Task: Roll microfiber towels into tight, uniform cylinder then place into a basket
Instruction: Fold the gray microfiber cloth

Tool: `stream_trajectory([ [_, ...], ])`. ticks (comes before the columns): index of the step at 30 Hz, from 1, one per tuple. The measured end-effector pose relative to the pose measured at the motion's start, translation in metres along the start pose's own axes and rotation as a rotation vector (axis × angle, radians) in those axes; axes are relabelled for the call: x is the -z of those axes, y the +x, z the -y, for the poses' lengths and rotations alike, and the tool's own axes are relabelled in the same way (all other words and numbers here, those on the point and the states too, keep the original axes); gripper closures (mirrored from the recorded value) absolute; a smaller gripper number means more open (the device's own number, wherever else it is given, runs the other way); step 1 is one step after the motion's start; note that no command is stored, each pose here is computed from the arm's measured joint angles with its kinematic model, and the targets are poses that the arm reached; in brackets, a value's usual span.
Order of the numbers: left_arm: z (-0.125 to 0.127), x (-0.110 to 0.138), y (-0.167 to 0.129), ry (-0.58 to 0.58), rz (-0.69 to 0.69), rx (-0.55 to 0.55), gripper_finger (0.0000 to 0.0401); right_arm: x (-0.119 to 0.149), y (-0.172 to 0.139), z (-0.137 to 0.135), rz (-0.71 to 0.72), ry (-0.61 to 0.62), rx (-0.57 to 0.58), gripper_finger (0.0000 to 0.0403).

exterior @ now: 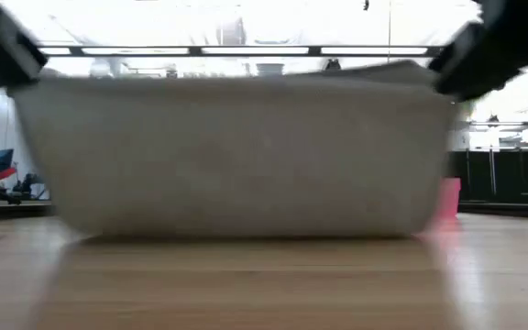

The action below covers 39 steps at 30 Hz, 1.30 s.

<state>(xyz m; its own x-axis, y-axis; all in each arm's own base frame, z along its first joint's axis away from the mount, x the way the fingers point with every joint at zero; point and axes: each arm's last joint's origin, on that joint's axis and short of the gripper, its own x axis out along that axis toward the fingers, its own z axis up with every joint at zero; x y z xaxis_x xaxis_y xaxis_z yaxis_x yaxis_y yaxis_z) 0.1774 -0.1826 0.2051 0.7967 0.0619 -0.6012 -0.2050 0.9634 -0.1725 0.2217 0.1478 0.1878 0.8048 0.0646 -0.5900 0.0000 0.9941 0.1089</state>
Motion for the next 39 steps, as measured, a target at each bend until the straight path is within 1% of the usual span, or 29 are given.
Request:
stream_trajectory([
  [2,0.011,0.016,0.011,-0.02,-0.032,0.021,0.0401,0.012,0.007,-0.013,-0.022,0.003,-0.028,0.0394],
  [4,0.023,0.027,0.023,-0.036,-0.054,0.075,0.0401,0.024,0.015,-0.023,-0.038,0.004,-0.048,0.0394],
  [8,0.042,0.041,0.043,-0.062,-0.089,0.213,0.0401,0.041,0.036,-0.044,-0.057,0.032,-0.14,0.0394],
  [10,0.047,0.045,0.049,-0.057,-0.08,0.247,0.0401,0.048,0.049,-0.052,-0.08,0.045,-0.2,0.0394],
  [12,0.048,0.046,0.051,-0.053,-0.08,0.249,0.0401,0.054,0.06,-0.057,-0.111,0.037,-0.215,0.0394],
  [15,0.044,0.044,0.049,-0.038,-0.069,0.208,0.0401,0.056,0.069,-0.059,-0.141,0.026,-0.19,0.0394],
  [19,0.038,0.028,0.034,0.01,0.019,0.161,0.0401,0.05,0.07,-0.056,-0.141,0.018,-0.165,0.0394],
  [21,0.033,0.018,0.025,0.045,0.077,0.126,0.0401,0.044,0.065,-0.053,-0.113,0.007,-0.127,0.0394],
  [23,0.029,0.009,0.015,0.082,0.129,0.097,0.0401,0.037,0.056,-0.049,-0.078,-0.008,-0.053,0.0394],
  [27,0.015,-0.005,0.004,0.119,0.182,0.014,0.0401,0.028,0.039,-0.035,-0.011,-0.003,0.185,0.0394],
  [30,0.002,-0.006,0.006,0.124,0.195,-0.042,0.0401,0.027,0.028,-0.024,0.006,0.027,0.317,0.0394],
  [31,-0.002,-0.005,0.009,0.123,0.193,-0.059,0.0401,0.028,0.026,-0.021,0.002,0.028,0.342,0.0394],
  [34,-0.016,-0.001,0.019,0.13,0.175,-0.118,0.0401,0.031,0.027,-0.017,-0.011,0.026,0.364,0.0394],
  [39,-0.036,0.005,0.033,0.138,0.147,-0.2,0.0401,0.038,0.036,-0.009,-0.039,0.016,0.406,0.0394],
])
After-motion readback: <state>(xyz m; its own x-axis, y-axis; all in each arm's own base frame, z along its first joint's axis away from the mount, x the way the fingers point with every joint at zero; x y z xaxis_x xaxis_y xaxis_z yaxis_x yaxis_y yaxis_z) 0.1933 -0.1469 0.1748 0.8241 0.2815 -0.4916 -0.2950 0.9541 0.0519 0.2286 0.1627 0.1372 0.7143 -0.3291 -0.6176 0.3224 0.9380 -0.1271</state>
